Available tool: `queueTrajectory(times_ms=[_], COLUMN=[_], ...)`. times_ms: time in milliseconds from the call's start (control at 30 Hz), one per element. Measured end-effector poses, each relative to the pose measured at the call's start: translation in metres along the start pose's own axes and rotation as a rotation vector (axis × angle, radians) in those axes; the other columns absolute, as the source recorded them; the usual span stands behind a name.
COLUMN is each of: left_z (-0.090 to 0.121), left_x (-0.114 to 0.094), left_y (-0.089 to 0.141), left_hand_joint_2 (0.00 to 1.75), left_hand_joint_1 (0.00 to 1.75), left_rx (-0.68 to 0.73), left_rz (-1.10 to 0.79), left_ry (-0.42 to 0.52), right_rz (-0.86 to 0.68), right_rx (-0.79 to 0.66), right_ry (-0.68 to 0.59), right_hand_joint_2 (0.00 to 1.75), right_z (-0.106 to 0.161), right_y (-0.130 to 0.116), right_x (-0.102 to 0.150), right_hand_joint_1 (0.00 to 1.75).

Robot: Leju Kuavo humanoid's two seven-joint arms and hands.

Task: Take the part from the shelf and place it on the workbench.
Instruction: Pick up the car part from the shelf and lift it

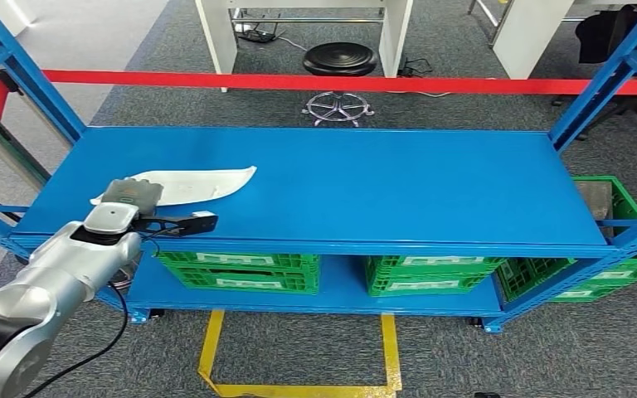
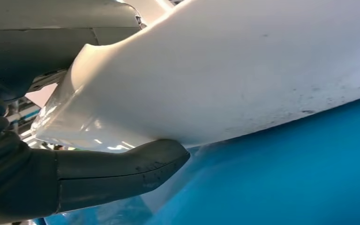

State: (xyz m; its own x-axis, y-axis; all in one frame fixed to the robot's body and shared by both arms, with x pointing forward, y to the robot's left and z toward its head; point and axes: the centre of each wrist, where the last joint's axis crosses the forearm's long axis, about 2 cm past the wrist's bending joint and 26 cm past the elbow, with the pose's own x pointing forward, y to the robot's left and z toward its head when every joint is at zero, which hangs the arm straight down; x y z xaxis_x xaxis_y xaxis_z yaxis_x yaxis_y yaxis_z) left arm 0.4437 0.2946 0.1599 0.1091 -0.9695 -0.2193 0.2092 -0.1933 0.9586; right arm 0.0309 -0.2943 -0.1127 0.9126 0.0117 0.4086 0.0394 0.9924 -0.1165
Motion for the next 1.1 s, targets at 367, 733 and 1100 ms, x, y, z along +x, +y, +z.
queueTrajectory(times_ms=[367,733,1100], left_z=[0.003,0.035,0.094], left_x=[-0.001,-0.004,-0.026], left_y=[-0.007,-0.038,-0.07], left_hand_joint_2=[1.75,1.75,1.75], left_hand_joint_1=[1.75,1.75,1.75], left_rx=[0.046,0.218,0.36], left_rz=[0.049,0.445,0.764], left_ry=[-0.048,-0.228,-0.332], right_rz=[-0.005,0.014,-0.001], right_rx=[-0.006,-0.022,-0.016], right_ry=[-0.001,0.002,0.001], right_hand_joint_2=[1.75,1.75,1.75], right_z=[0.0,0.001,0.003], right_y=[-0.001,0.002,0.011], right_x=[0.0,-0.003,-0.005], right_hand_joint_1=[0.0,0.0,0.0])
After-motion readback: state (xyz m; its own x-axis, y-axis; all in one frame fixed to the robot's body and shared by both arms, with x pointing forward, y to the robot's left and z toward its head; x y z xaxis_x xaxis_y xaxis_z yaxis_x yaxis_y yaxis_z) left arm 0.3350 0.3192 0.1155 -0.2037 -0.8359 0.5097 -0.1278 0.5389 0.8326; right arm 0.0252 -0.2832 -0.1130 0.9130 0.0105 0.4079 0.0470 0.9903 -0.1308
